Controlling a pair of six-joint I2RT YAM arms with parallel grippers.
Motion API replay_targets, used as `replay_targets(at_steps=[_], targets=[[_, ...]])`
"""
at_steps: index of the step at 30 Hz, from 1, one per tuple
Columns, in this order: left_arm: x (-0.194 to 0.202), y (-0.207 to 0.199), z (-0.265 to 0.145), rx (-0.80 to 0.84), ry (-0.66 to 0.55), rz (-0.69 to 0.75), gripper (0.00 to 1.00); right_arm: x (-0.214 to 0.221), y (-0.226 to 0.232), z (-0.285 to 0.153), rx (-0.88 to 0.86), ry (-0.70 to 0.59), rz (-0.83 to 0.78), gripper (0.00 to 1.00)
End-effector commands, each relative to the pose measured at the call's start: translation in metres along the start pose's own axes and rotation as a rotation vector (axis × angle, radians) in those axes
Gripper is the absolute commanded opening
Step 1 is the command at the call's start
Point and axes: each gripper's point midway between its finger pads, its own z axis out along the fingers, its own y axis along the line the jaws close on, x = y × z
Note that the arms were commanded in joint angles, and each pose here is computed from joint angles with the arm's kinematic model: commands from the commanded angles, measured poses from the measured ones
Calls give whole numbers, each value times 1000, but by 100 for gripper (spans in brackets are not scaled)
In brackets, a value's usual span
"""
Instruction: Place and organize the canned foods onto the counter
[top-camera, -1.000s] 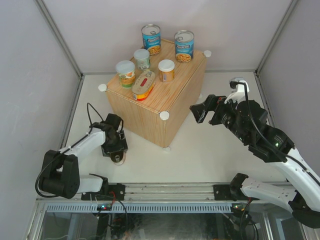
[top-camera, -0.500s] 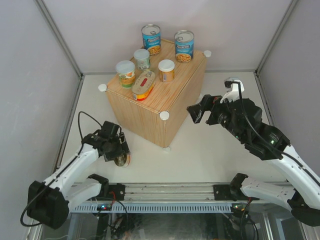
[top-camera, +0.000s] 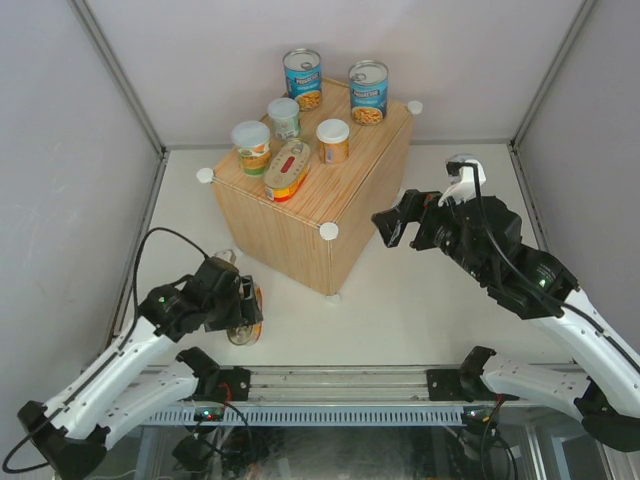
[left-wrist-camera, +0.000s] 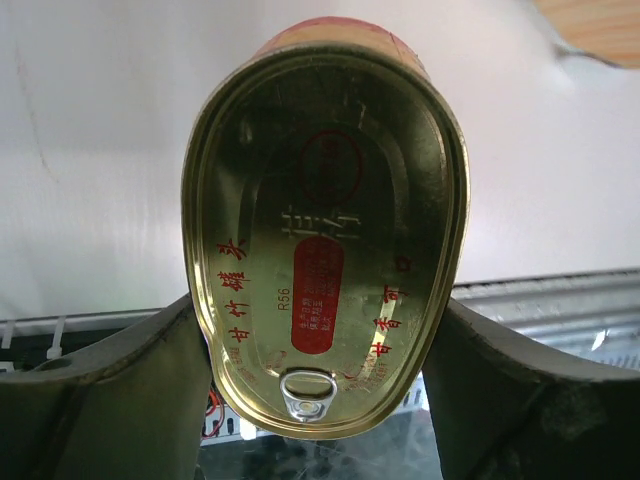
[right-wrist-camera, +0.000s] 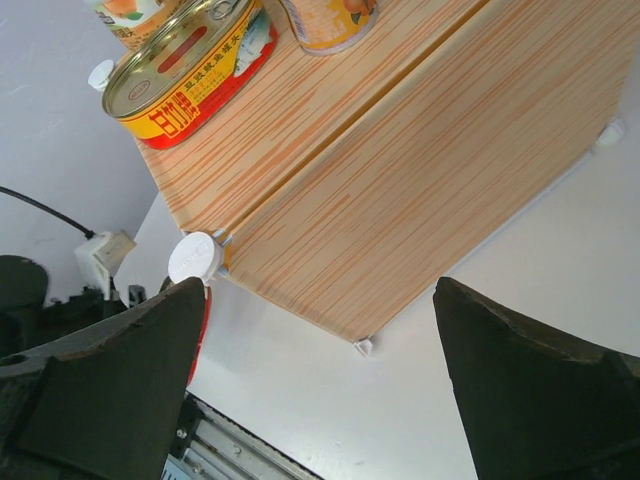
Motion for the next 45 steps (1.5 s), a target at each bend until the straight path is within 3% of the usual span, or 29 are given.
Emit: replay_targets(at_steps=[1,12,25,45], targets=[[-35,-48,-60,181,-176,75,0,-7,9,-10,-47,-19,29,99],[-40,-122,-137,326,-248,382,0,0,52,-26,-210,14,106,99],[-59,-185,-206,430,-344,500,0,18,90,-44,-315,107,206,94],[-72,-228,-226,430,-385,643,0,11,130,-47,-425,123,260,92]])
